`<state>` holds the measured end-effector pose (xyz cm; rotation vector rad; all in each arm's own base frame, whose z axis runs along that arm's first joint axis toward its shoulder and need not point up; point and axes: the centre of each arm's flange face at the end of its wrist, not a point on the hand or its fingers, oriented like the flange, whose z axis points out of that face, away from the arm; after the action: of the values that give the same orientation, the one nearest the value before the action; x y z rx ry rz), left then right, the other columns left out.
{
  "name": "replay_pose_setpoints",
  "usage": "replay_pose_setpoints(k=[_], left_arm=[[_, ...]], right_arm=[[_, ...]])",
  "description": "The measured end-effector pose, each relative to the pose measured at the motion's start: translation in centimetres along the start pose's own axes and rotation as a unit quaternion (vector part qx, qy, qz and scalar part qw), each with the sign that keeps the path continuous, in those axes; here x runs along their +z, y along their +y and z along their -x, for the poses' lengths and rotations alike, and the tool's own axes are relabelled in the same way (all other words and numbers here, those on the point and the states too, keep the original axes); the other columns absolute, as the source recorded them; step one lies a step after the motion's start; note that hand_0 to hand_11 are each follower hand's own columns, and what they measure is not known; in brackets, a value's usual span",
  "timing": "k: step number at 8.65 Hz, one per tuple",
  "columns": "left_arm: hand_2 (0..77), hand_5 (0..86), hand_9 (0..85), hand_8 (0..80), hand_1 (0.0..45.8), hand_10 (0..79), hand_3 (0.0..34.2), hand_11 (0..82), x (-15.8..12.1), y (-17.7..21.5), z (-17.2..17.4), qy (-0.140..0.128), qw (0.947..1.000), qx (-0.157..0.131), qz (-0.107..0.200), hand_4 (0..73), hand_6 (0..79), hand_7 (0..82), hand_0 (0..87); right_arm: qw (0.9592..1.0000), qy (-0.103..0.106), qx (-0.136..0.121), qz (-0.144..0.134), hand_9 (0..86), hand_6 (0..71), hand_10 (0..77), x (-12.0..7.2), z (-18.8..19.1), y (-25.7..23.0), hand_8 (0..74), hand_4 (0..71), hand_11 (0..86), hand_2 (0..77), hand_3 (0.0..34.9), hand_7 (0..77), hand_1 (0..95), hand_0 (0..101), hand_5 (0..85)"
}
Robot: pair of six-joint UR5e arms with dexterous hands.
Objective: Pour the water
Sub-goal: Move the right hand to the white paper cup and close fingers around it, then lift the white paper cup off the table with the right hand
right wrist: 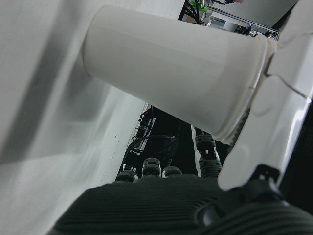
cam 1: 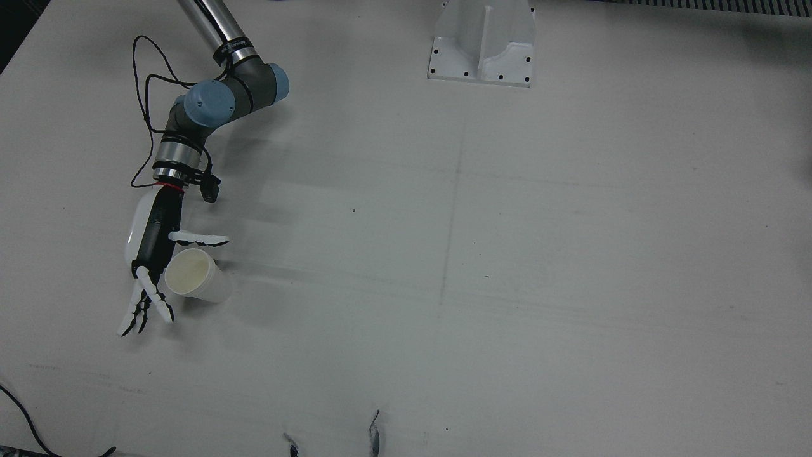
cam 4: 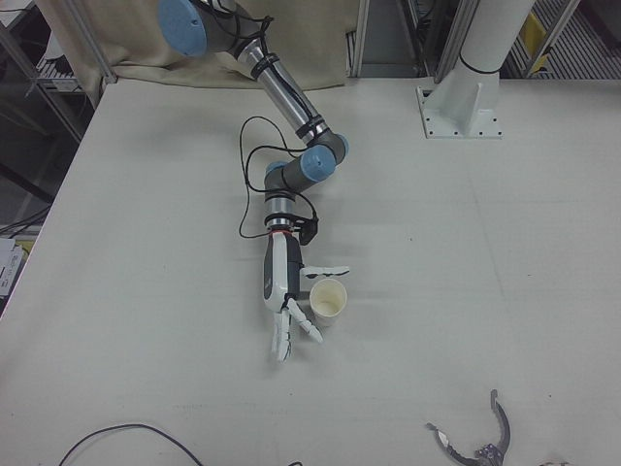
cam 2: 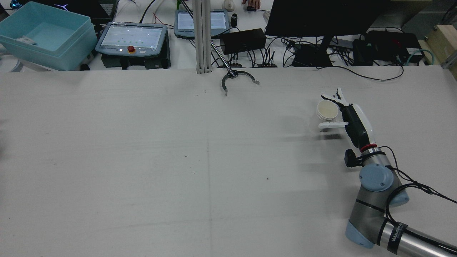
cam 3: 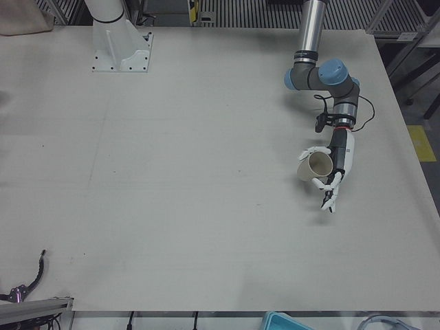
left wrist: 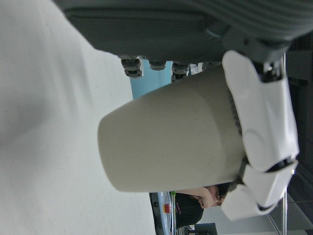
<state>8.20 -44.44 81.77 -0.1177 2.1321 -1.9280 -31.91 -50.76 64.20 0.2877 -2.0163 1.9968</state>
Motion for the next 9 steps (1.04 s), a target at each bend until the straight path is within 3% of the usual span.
replay_pose_setpoints(k=[8, 9], left_arm=[[30.5, 58.9, 3.3, 0.0, 18.5, 3.8, 0.0, 7.6, 0.1, 0.3, -0.6, 0.007, 1.0, 0.0, 0.002, 24.0, 0.0, 22.4, 47.3], [30.5, 58.9, 3.3, 0.0, 18.5, 3.8, 0.1, 7.6, 0.1, 0.3, -0.7, 0.008, 1.0, 0.0, 0.002, 24.0, 0.0, 22.4, 47.2]], right_arm=[[0.9999, 0.007, -0.008, 0.006, 6.0, 0.5, 0.5, -0.1, -1.1, 1.1, 3.8, 18.0, 0.5, 0.5, 0.0, 1.1, 10.4, 53, 5.5], [0.9999, 0.007, -0.008, 0.006, 17.5, 0.5, 0.5, -0.1, -1.1, 1.1, 12.0, 20.2, 0.5, 1.1, 0.0, 1.1, 10.4, 53, 13.1]])
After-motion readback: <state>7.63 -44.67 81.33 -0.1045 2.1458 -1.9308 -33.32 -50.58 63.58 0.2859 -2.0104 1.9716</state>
